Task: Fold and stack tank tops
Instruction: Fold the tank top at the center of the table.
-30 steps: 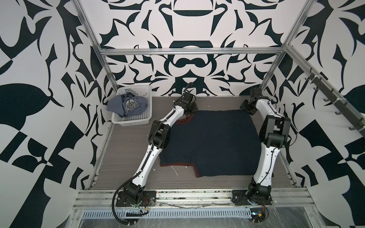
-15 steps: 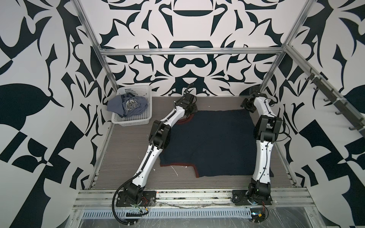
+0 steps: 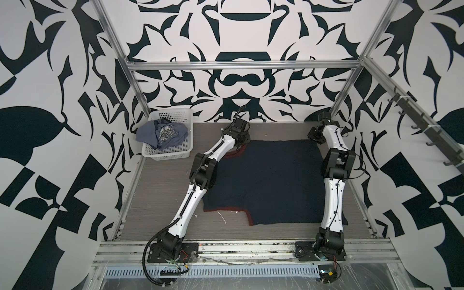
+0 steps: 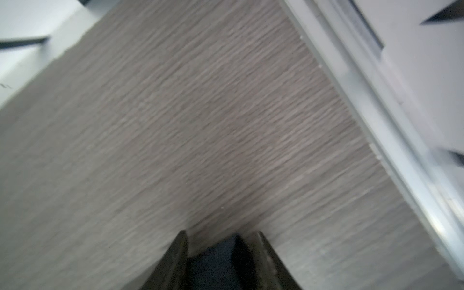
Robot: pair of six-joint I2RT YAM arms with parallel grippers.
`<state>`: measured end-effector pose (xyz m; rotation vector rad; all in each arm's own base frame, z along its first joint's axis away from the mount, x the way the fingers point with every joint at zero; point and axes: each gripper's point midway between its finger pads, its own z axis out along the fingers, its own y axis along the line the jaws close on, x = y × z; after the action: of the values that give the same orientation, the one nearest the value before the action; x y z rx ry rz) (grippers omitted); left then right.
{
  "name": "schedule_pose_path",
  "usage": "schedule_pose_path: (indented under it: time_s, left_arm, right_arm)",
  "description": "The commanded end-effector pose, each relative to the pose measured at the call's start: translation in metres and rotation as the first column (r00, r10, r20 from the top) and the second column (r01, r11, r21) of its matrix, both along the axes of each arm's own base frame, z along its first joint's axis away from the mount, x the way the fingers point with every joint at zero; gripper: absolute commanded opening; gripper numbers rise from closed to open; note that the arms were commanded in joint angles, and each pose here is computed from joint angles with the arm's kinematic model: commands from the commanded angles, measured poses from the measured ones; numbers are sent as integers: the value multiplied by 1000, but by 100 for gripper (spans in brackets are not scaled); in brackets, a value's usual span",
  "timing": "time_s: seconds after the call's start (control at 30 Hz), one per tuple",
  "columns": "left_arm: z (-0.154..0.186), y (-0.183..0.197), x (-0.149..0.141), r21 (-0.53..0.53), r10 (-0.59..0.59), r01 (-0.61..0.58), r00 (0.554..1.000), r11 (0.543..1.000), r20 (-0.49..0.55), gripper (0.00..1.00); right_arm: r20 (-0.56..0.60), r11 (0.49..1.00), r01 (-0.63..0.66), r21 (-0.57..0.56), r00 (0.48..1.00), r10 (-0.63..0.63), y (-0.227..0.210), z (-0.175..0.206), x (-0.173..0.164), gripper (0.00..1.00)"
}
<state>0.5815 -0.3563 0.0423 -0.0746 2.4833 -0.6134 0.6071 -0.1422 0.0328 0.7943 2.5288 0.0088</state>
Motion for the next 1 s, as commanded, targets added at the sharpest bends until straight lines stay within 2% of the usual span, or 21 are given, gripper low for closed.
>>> schedule_pose_path:
  time_s: [0.0,0.07,0.27,0.43,0.63,0.8,0.97]
  left_arm:
    - [-12,-4,-1,6,-14,14,1000,1000,-9,32]
    - [-8,-5,0,1,-14,14,1000,1000,1,27]
    - [14,-3,5,1,-1,1,999,1000,47,15]
    - [46,3,10,3,8,-8,993,1000,121,7]
    - [77,8,5,-5,10,-9,983,1000,184,3]
    - [93,10,-14,8,-22,21,976,1000,218,4]
    - [103,3,-47,36,-69,62,966,997,250,6]
  right_arm:
    - [49,1000,-15,24,999,13,1,16,8,31]
    - [55,999,-21,35,998,19,4,18,8,20]
    - [89,999,-13,44,996,9,8,35,4,7]
    - [144,999,-25,38,989,19,10,65,4,4]
    - [201,1000,-20,5,979,18,8,100,-7,1]
    - [238,1000,5,25,971,-11,6,109,-28,0]
    - [265,997,19,75,963,-38,6,110,-53,0]
